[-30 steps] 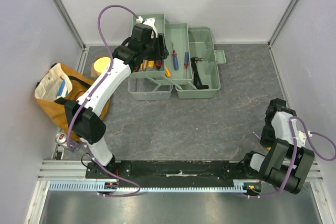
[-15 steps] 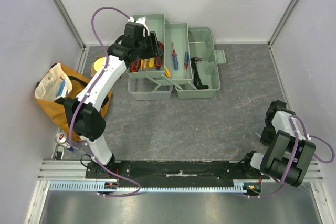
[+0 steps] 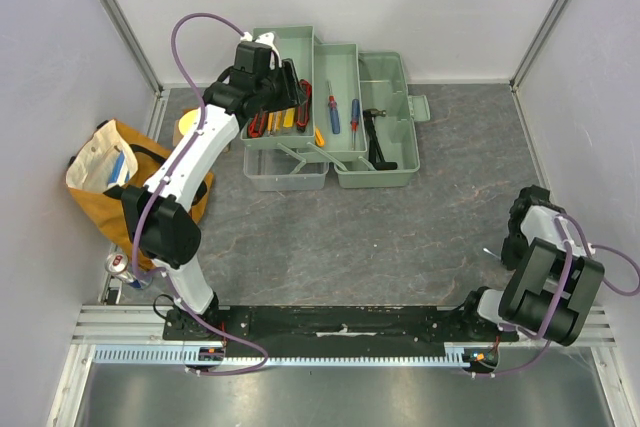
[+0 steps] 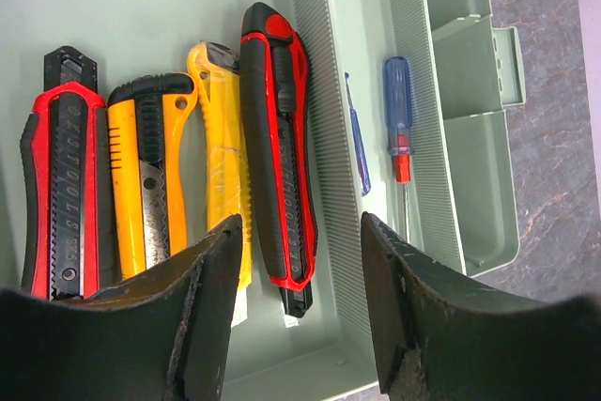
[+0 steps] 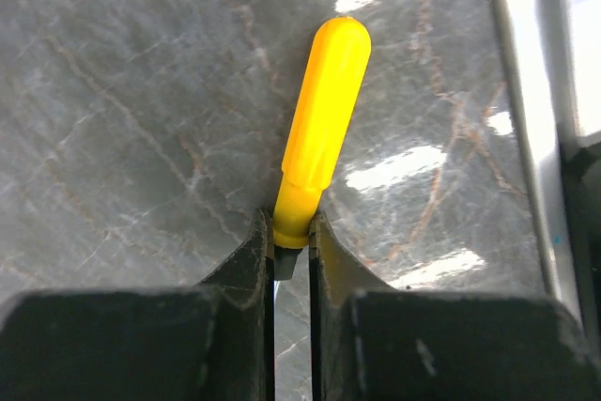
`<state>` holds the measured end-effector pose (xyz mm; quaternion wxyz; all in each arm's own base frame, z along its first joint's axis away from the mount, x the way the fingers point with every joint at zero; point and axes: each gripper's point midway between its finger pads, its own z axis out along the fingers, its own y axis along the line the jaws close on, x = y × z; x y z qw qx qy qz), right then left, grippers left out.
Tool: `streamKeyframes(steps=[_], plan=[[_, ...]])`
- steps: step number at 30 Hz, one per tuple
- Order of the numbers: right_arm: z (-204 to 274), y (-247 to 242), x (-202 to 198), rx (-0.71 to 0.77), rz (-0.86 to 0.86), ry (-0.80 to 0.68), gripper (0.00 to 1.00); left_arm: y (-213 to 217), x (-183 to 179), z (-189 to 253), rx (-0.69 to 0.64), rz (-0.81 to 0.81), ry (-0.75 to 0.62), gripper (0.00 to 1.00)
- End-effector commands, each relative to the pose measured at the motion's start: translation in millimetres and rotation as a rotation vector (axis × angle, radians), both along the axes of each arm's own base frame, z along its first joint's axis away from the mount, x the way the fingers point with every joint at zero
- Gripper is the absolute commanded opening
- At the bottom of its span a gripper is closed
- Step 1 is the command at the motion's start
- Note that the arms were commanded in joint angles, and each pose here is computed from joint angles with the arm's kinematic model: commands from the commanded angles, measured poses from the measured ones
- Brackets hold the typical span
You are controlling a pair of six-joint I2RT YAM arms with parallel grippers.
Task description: Pack the tool kit
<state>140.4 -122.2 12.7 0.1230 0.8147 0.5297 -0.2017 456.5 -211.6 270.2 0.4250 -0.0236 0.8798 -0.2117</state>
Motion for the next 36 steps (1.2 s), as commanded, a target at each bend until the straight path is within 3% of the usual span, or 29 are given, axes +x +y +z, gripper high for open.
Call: streamKeyframes(steps=[1, 7, 14, 18, 22, 25, 29, 32, 36], plan=[[3.4, -1.3, 36.4, 0.02, 0.085, -0.151, 0.0, 8.9, -2.3, 41.4, -0.014, 0.017, -0.093, 0.59], [22.3, 10.7, 55.5, 0.035, 0.159, -0.244, 0.0, 14.8, -4.3, 48.7, -0.012, 0.033, -0.11, 0.59], [81.5, 34.0, 107.4, -0.053, 0.336, -0.397, 0.0, 16.1, -6.1, 53.1, -0.02, 0.037, -0.116, 0.59], [128.4, 50.4, 158.6, -0.13, 0.521, -0.567, 0.0, 18.5, -8.5, 56.9, -0.023, 0.048, -0.124, 0.6], [182.8, 75.4, 215.1, -0.217, 0.775, -0.68, 0.0, 25.4, -10.6, 70.6, -0.024, 0.048, -0.176, 0.68], [223.1, 105.9, 257.1, -0.262, 0.969, -0.776, 0.0, 43.8, -8.4, 91.3, -0.009, 0.097, -0.239, 0.76], [270.5, 188.2, 304.4, -0.264, 1.302, -0.934, 0.0, 62.9, -7.0, 113.6, 0.008, 0.115, -0.311, 0.82], [285.3, 248.0, 330.6, -0.288, 1.531, -0.962, 0.0, 79.8, -6.4, 125.6, 0.017, 0.141, -0.355, 0.91], [298.2, 319.5, 353.9, -0.305, 1.749, -1.033, 0.0, 101.2, -7.1, 130.1, 0.007, 0.181, -0.372, 0.96]])
